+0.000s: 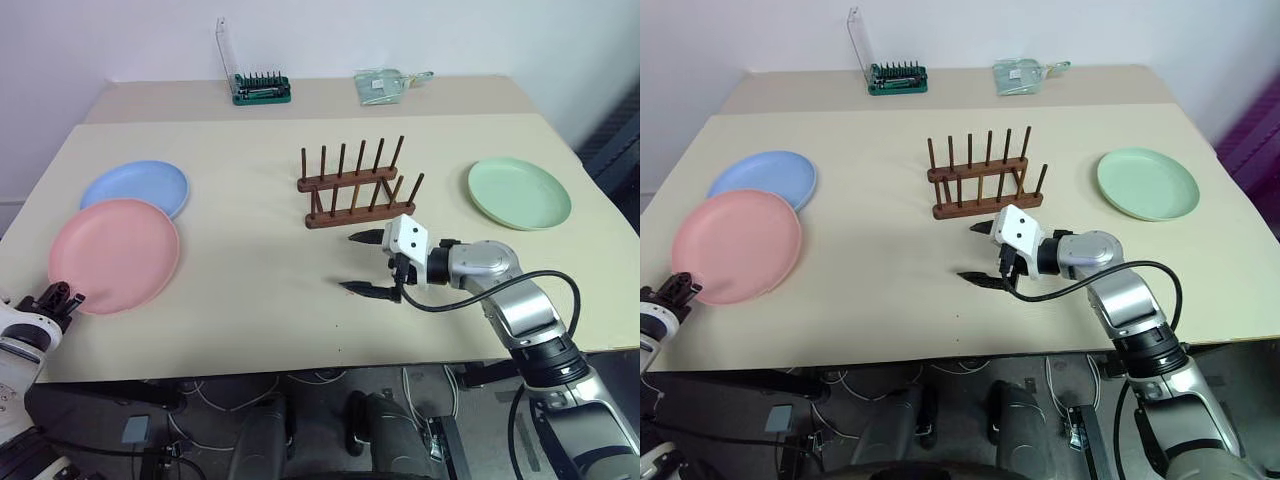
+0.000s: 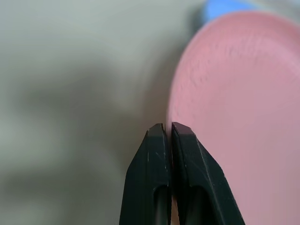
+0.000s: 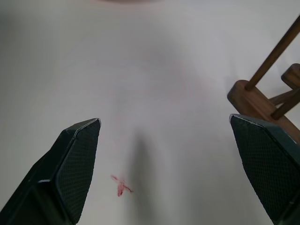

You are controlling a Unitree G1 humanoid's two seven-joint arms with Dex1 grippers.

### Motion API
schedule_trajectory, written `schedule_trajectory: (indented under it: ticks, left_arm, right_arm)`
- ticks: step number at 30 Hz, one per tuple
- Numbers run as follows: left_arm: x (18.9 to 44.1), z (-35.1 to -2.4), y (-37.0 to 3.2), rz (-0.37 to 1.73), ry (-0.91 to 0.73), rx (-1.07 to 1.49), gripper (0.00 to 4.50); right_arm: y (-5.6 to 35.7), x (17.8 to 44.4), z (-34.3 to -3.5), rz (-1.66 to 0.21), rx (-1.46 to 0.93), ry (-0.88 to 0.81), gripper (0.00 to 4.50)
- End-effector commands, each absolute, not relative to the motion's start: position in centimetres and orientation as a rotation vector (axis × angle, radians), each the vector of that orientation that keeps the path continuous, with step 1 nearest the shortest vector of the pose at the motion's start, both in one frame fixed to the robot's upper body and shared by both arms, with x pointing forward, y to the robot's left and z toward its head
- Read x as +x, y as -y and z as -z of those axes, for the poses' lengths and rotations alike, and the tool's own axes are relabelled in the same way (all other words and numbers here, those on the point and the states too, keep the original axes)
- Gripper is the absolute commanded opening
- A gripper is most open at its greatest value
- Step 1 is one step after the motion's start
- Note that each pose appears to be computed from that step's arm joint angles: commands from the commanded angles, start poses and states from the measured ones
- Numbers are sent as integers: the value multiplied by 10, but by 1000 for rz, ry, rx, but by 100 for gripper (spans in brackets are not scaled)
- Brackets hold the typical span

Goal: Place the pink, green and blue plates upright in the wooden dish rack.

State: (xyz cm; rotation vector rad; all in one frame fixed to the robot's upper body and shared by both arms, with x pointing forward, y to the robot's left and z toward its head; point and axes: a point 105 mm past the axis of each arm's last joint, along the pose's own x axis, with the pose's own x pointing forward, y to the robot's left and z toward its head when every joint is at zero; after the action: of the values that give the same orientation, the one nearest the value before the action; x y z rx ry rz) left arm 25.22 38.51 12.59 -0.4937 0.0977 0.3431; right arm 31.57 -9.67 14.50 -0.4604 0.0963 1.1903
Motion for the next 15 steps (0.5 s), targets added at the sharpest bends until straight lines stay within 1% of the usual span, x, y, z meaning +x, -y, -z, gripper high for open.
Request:
schedule_trajectory:
  ticks: [1, 2, 4, 6, 7, 9, 11, 15]
  left_arm:
    - [271, -193, -351, -175, 68, -334, 7]
    - [279, -207, -340, -138, 94, -316, 7]
    - [290, -224, -324, -90, 122, -285, 7]
    - [310, -250, -293, -7, 162, -238, 7]
    - [315, -258, -283, 14, 174, -223, 7]
    - [333, -278, -257, 65, 206, -205, 7]
    - [348, -291, -235, 90, 208, -186, 7]
    - [371, -302, -203, 130, 189, -176, 7]
  right_arm:
    - [90, 311, -188, -1223, -469, 27, 450]
    - [86, 310, -197, -1227, -485, 70, 450]
    - [78, 312, -212, -1213, -515, 146, 450]
    - [64, 317, -233, -1176, -606, 274, 450]
    - [59, 317, -238, -1169, -634, 311, 450]
    - [47, 323, -251, -1129, -749, 419, 450]
    - [37, 327, -258, -1096, -850, 504, 450]
    - [21, 337, -264, -1030, -1038, 635, 450]
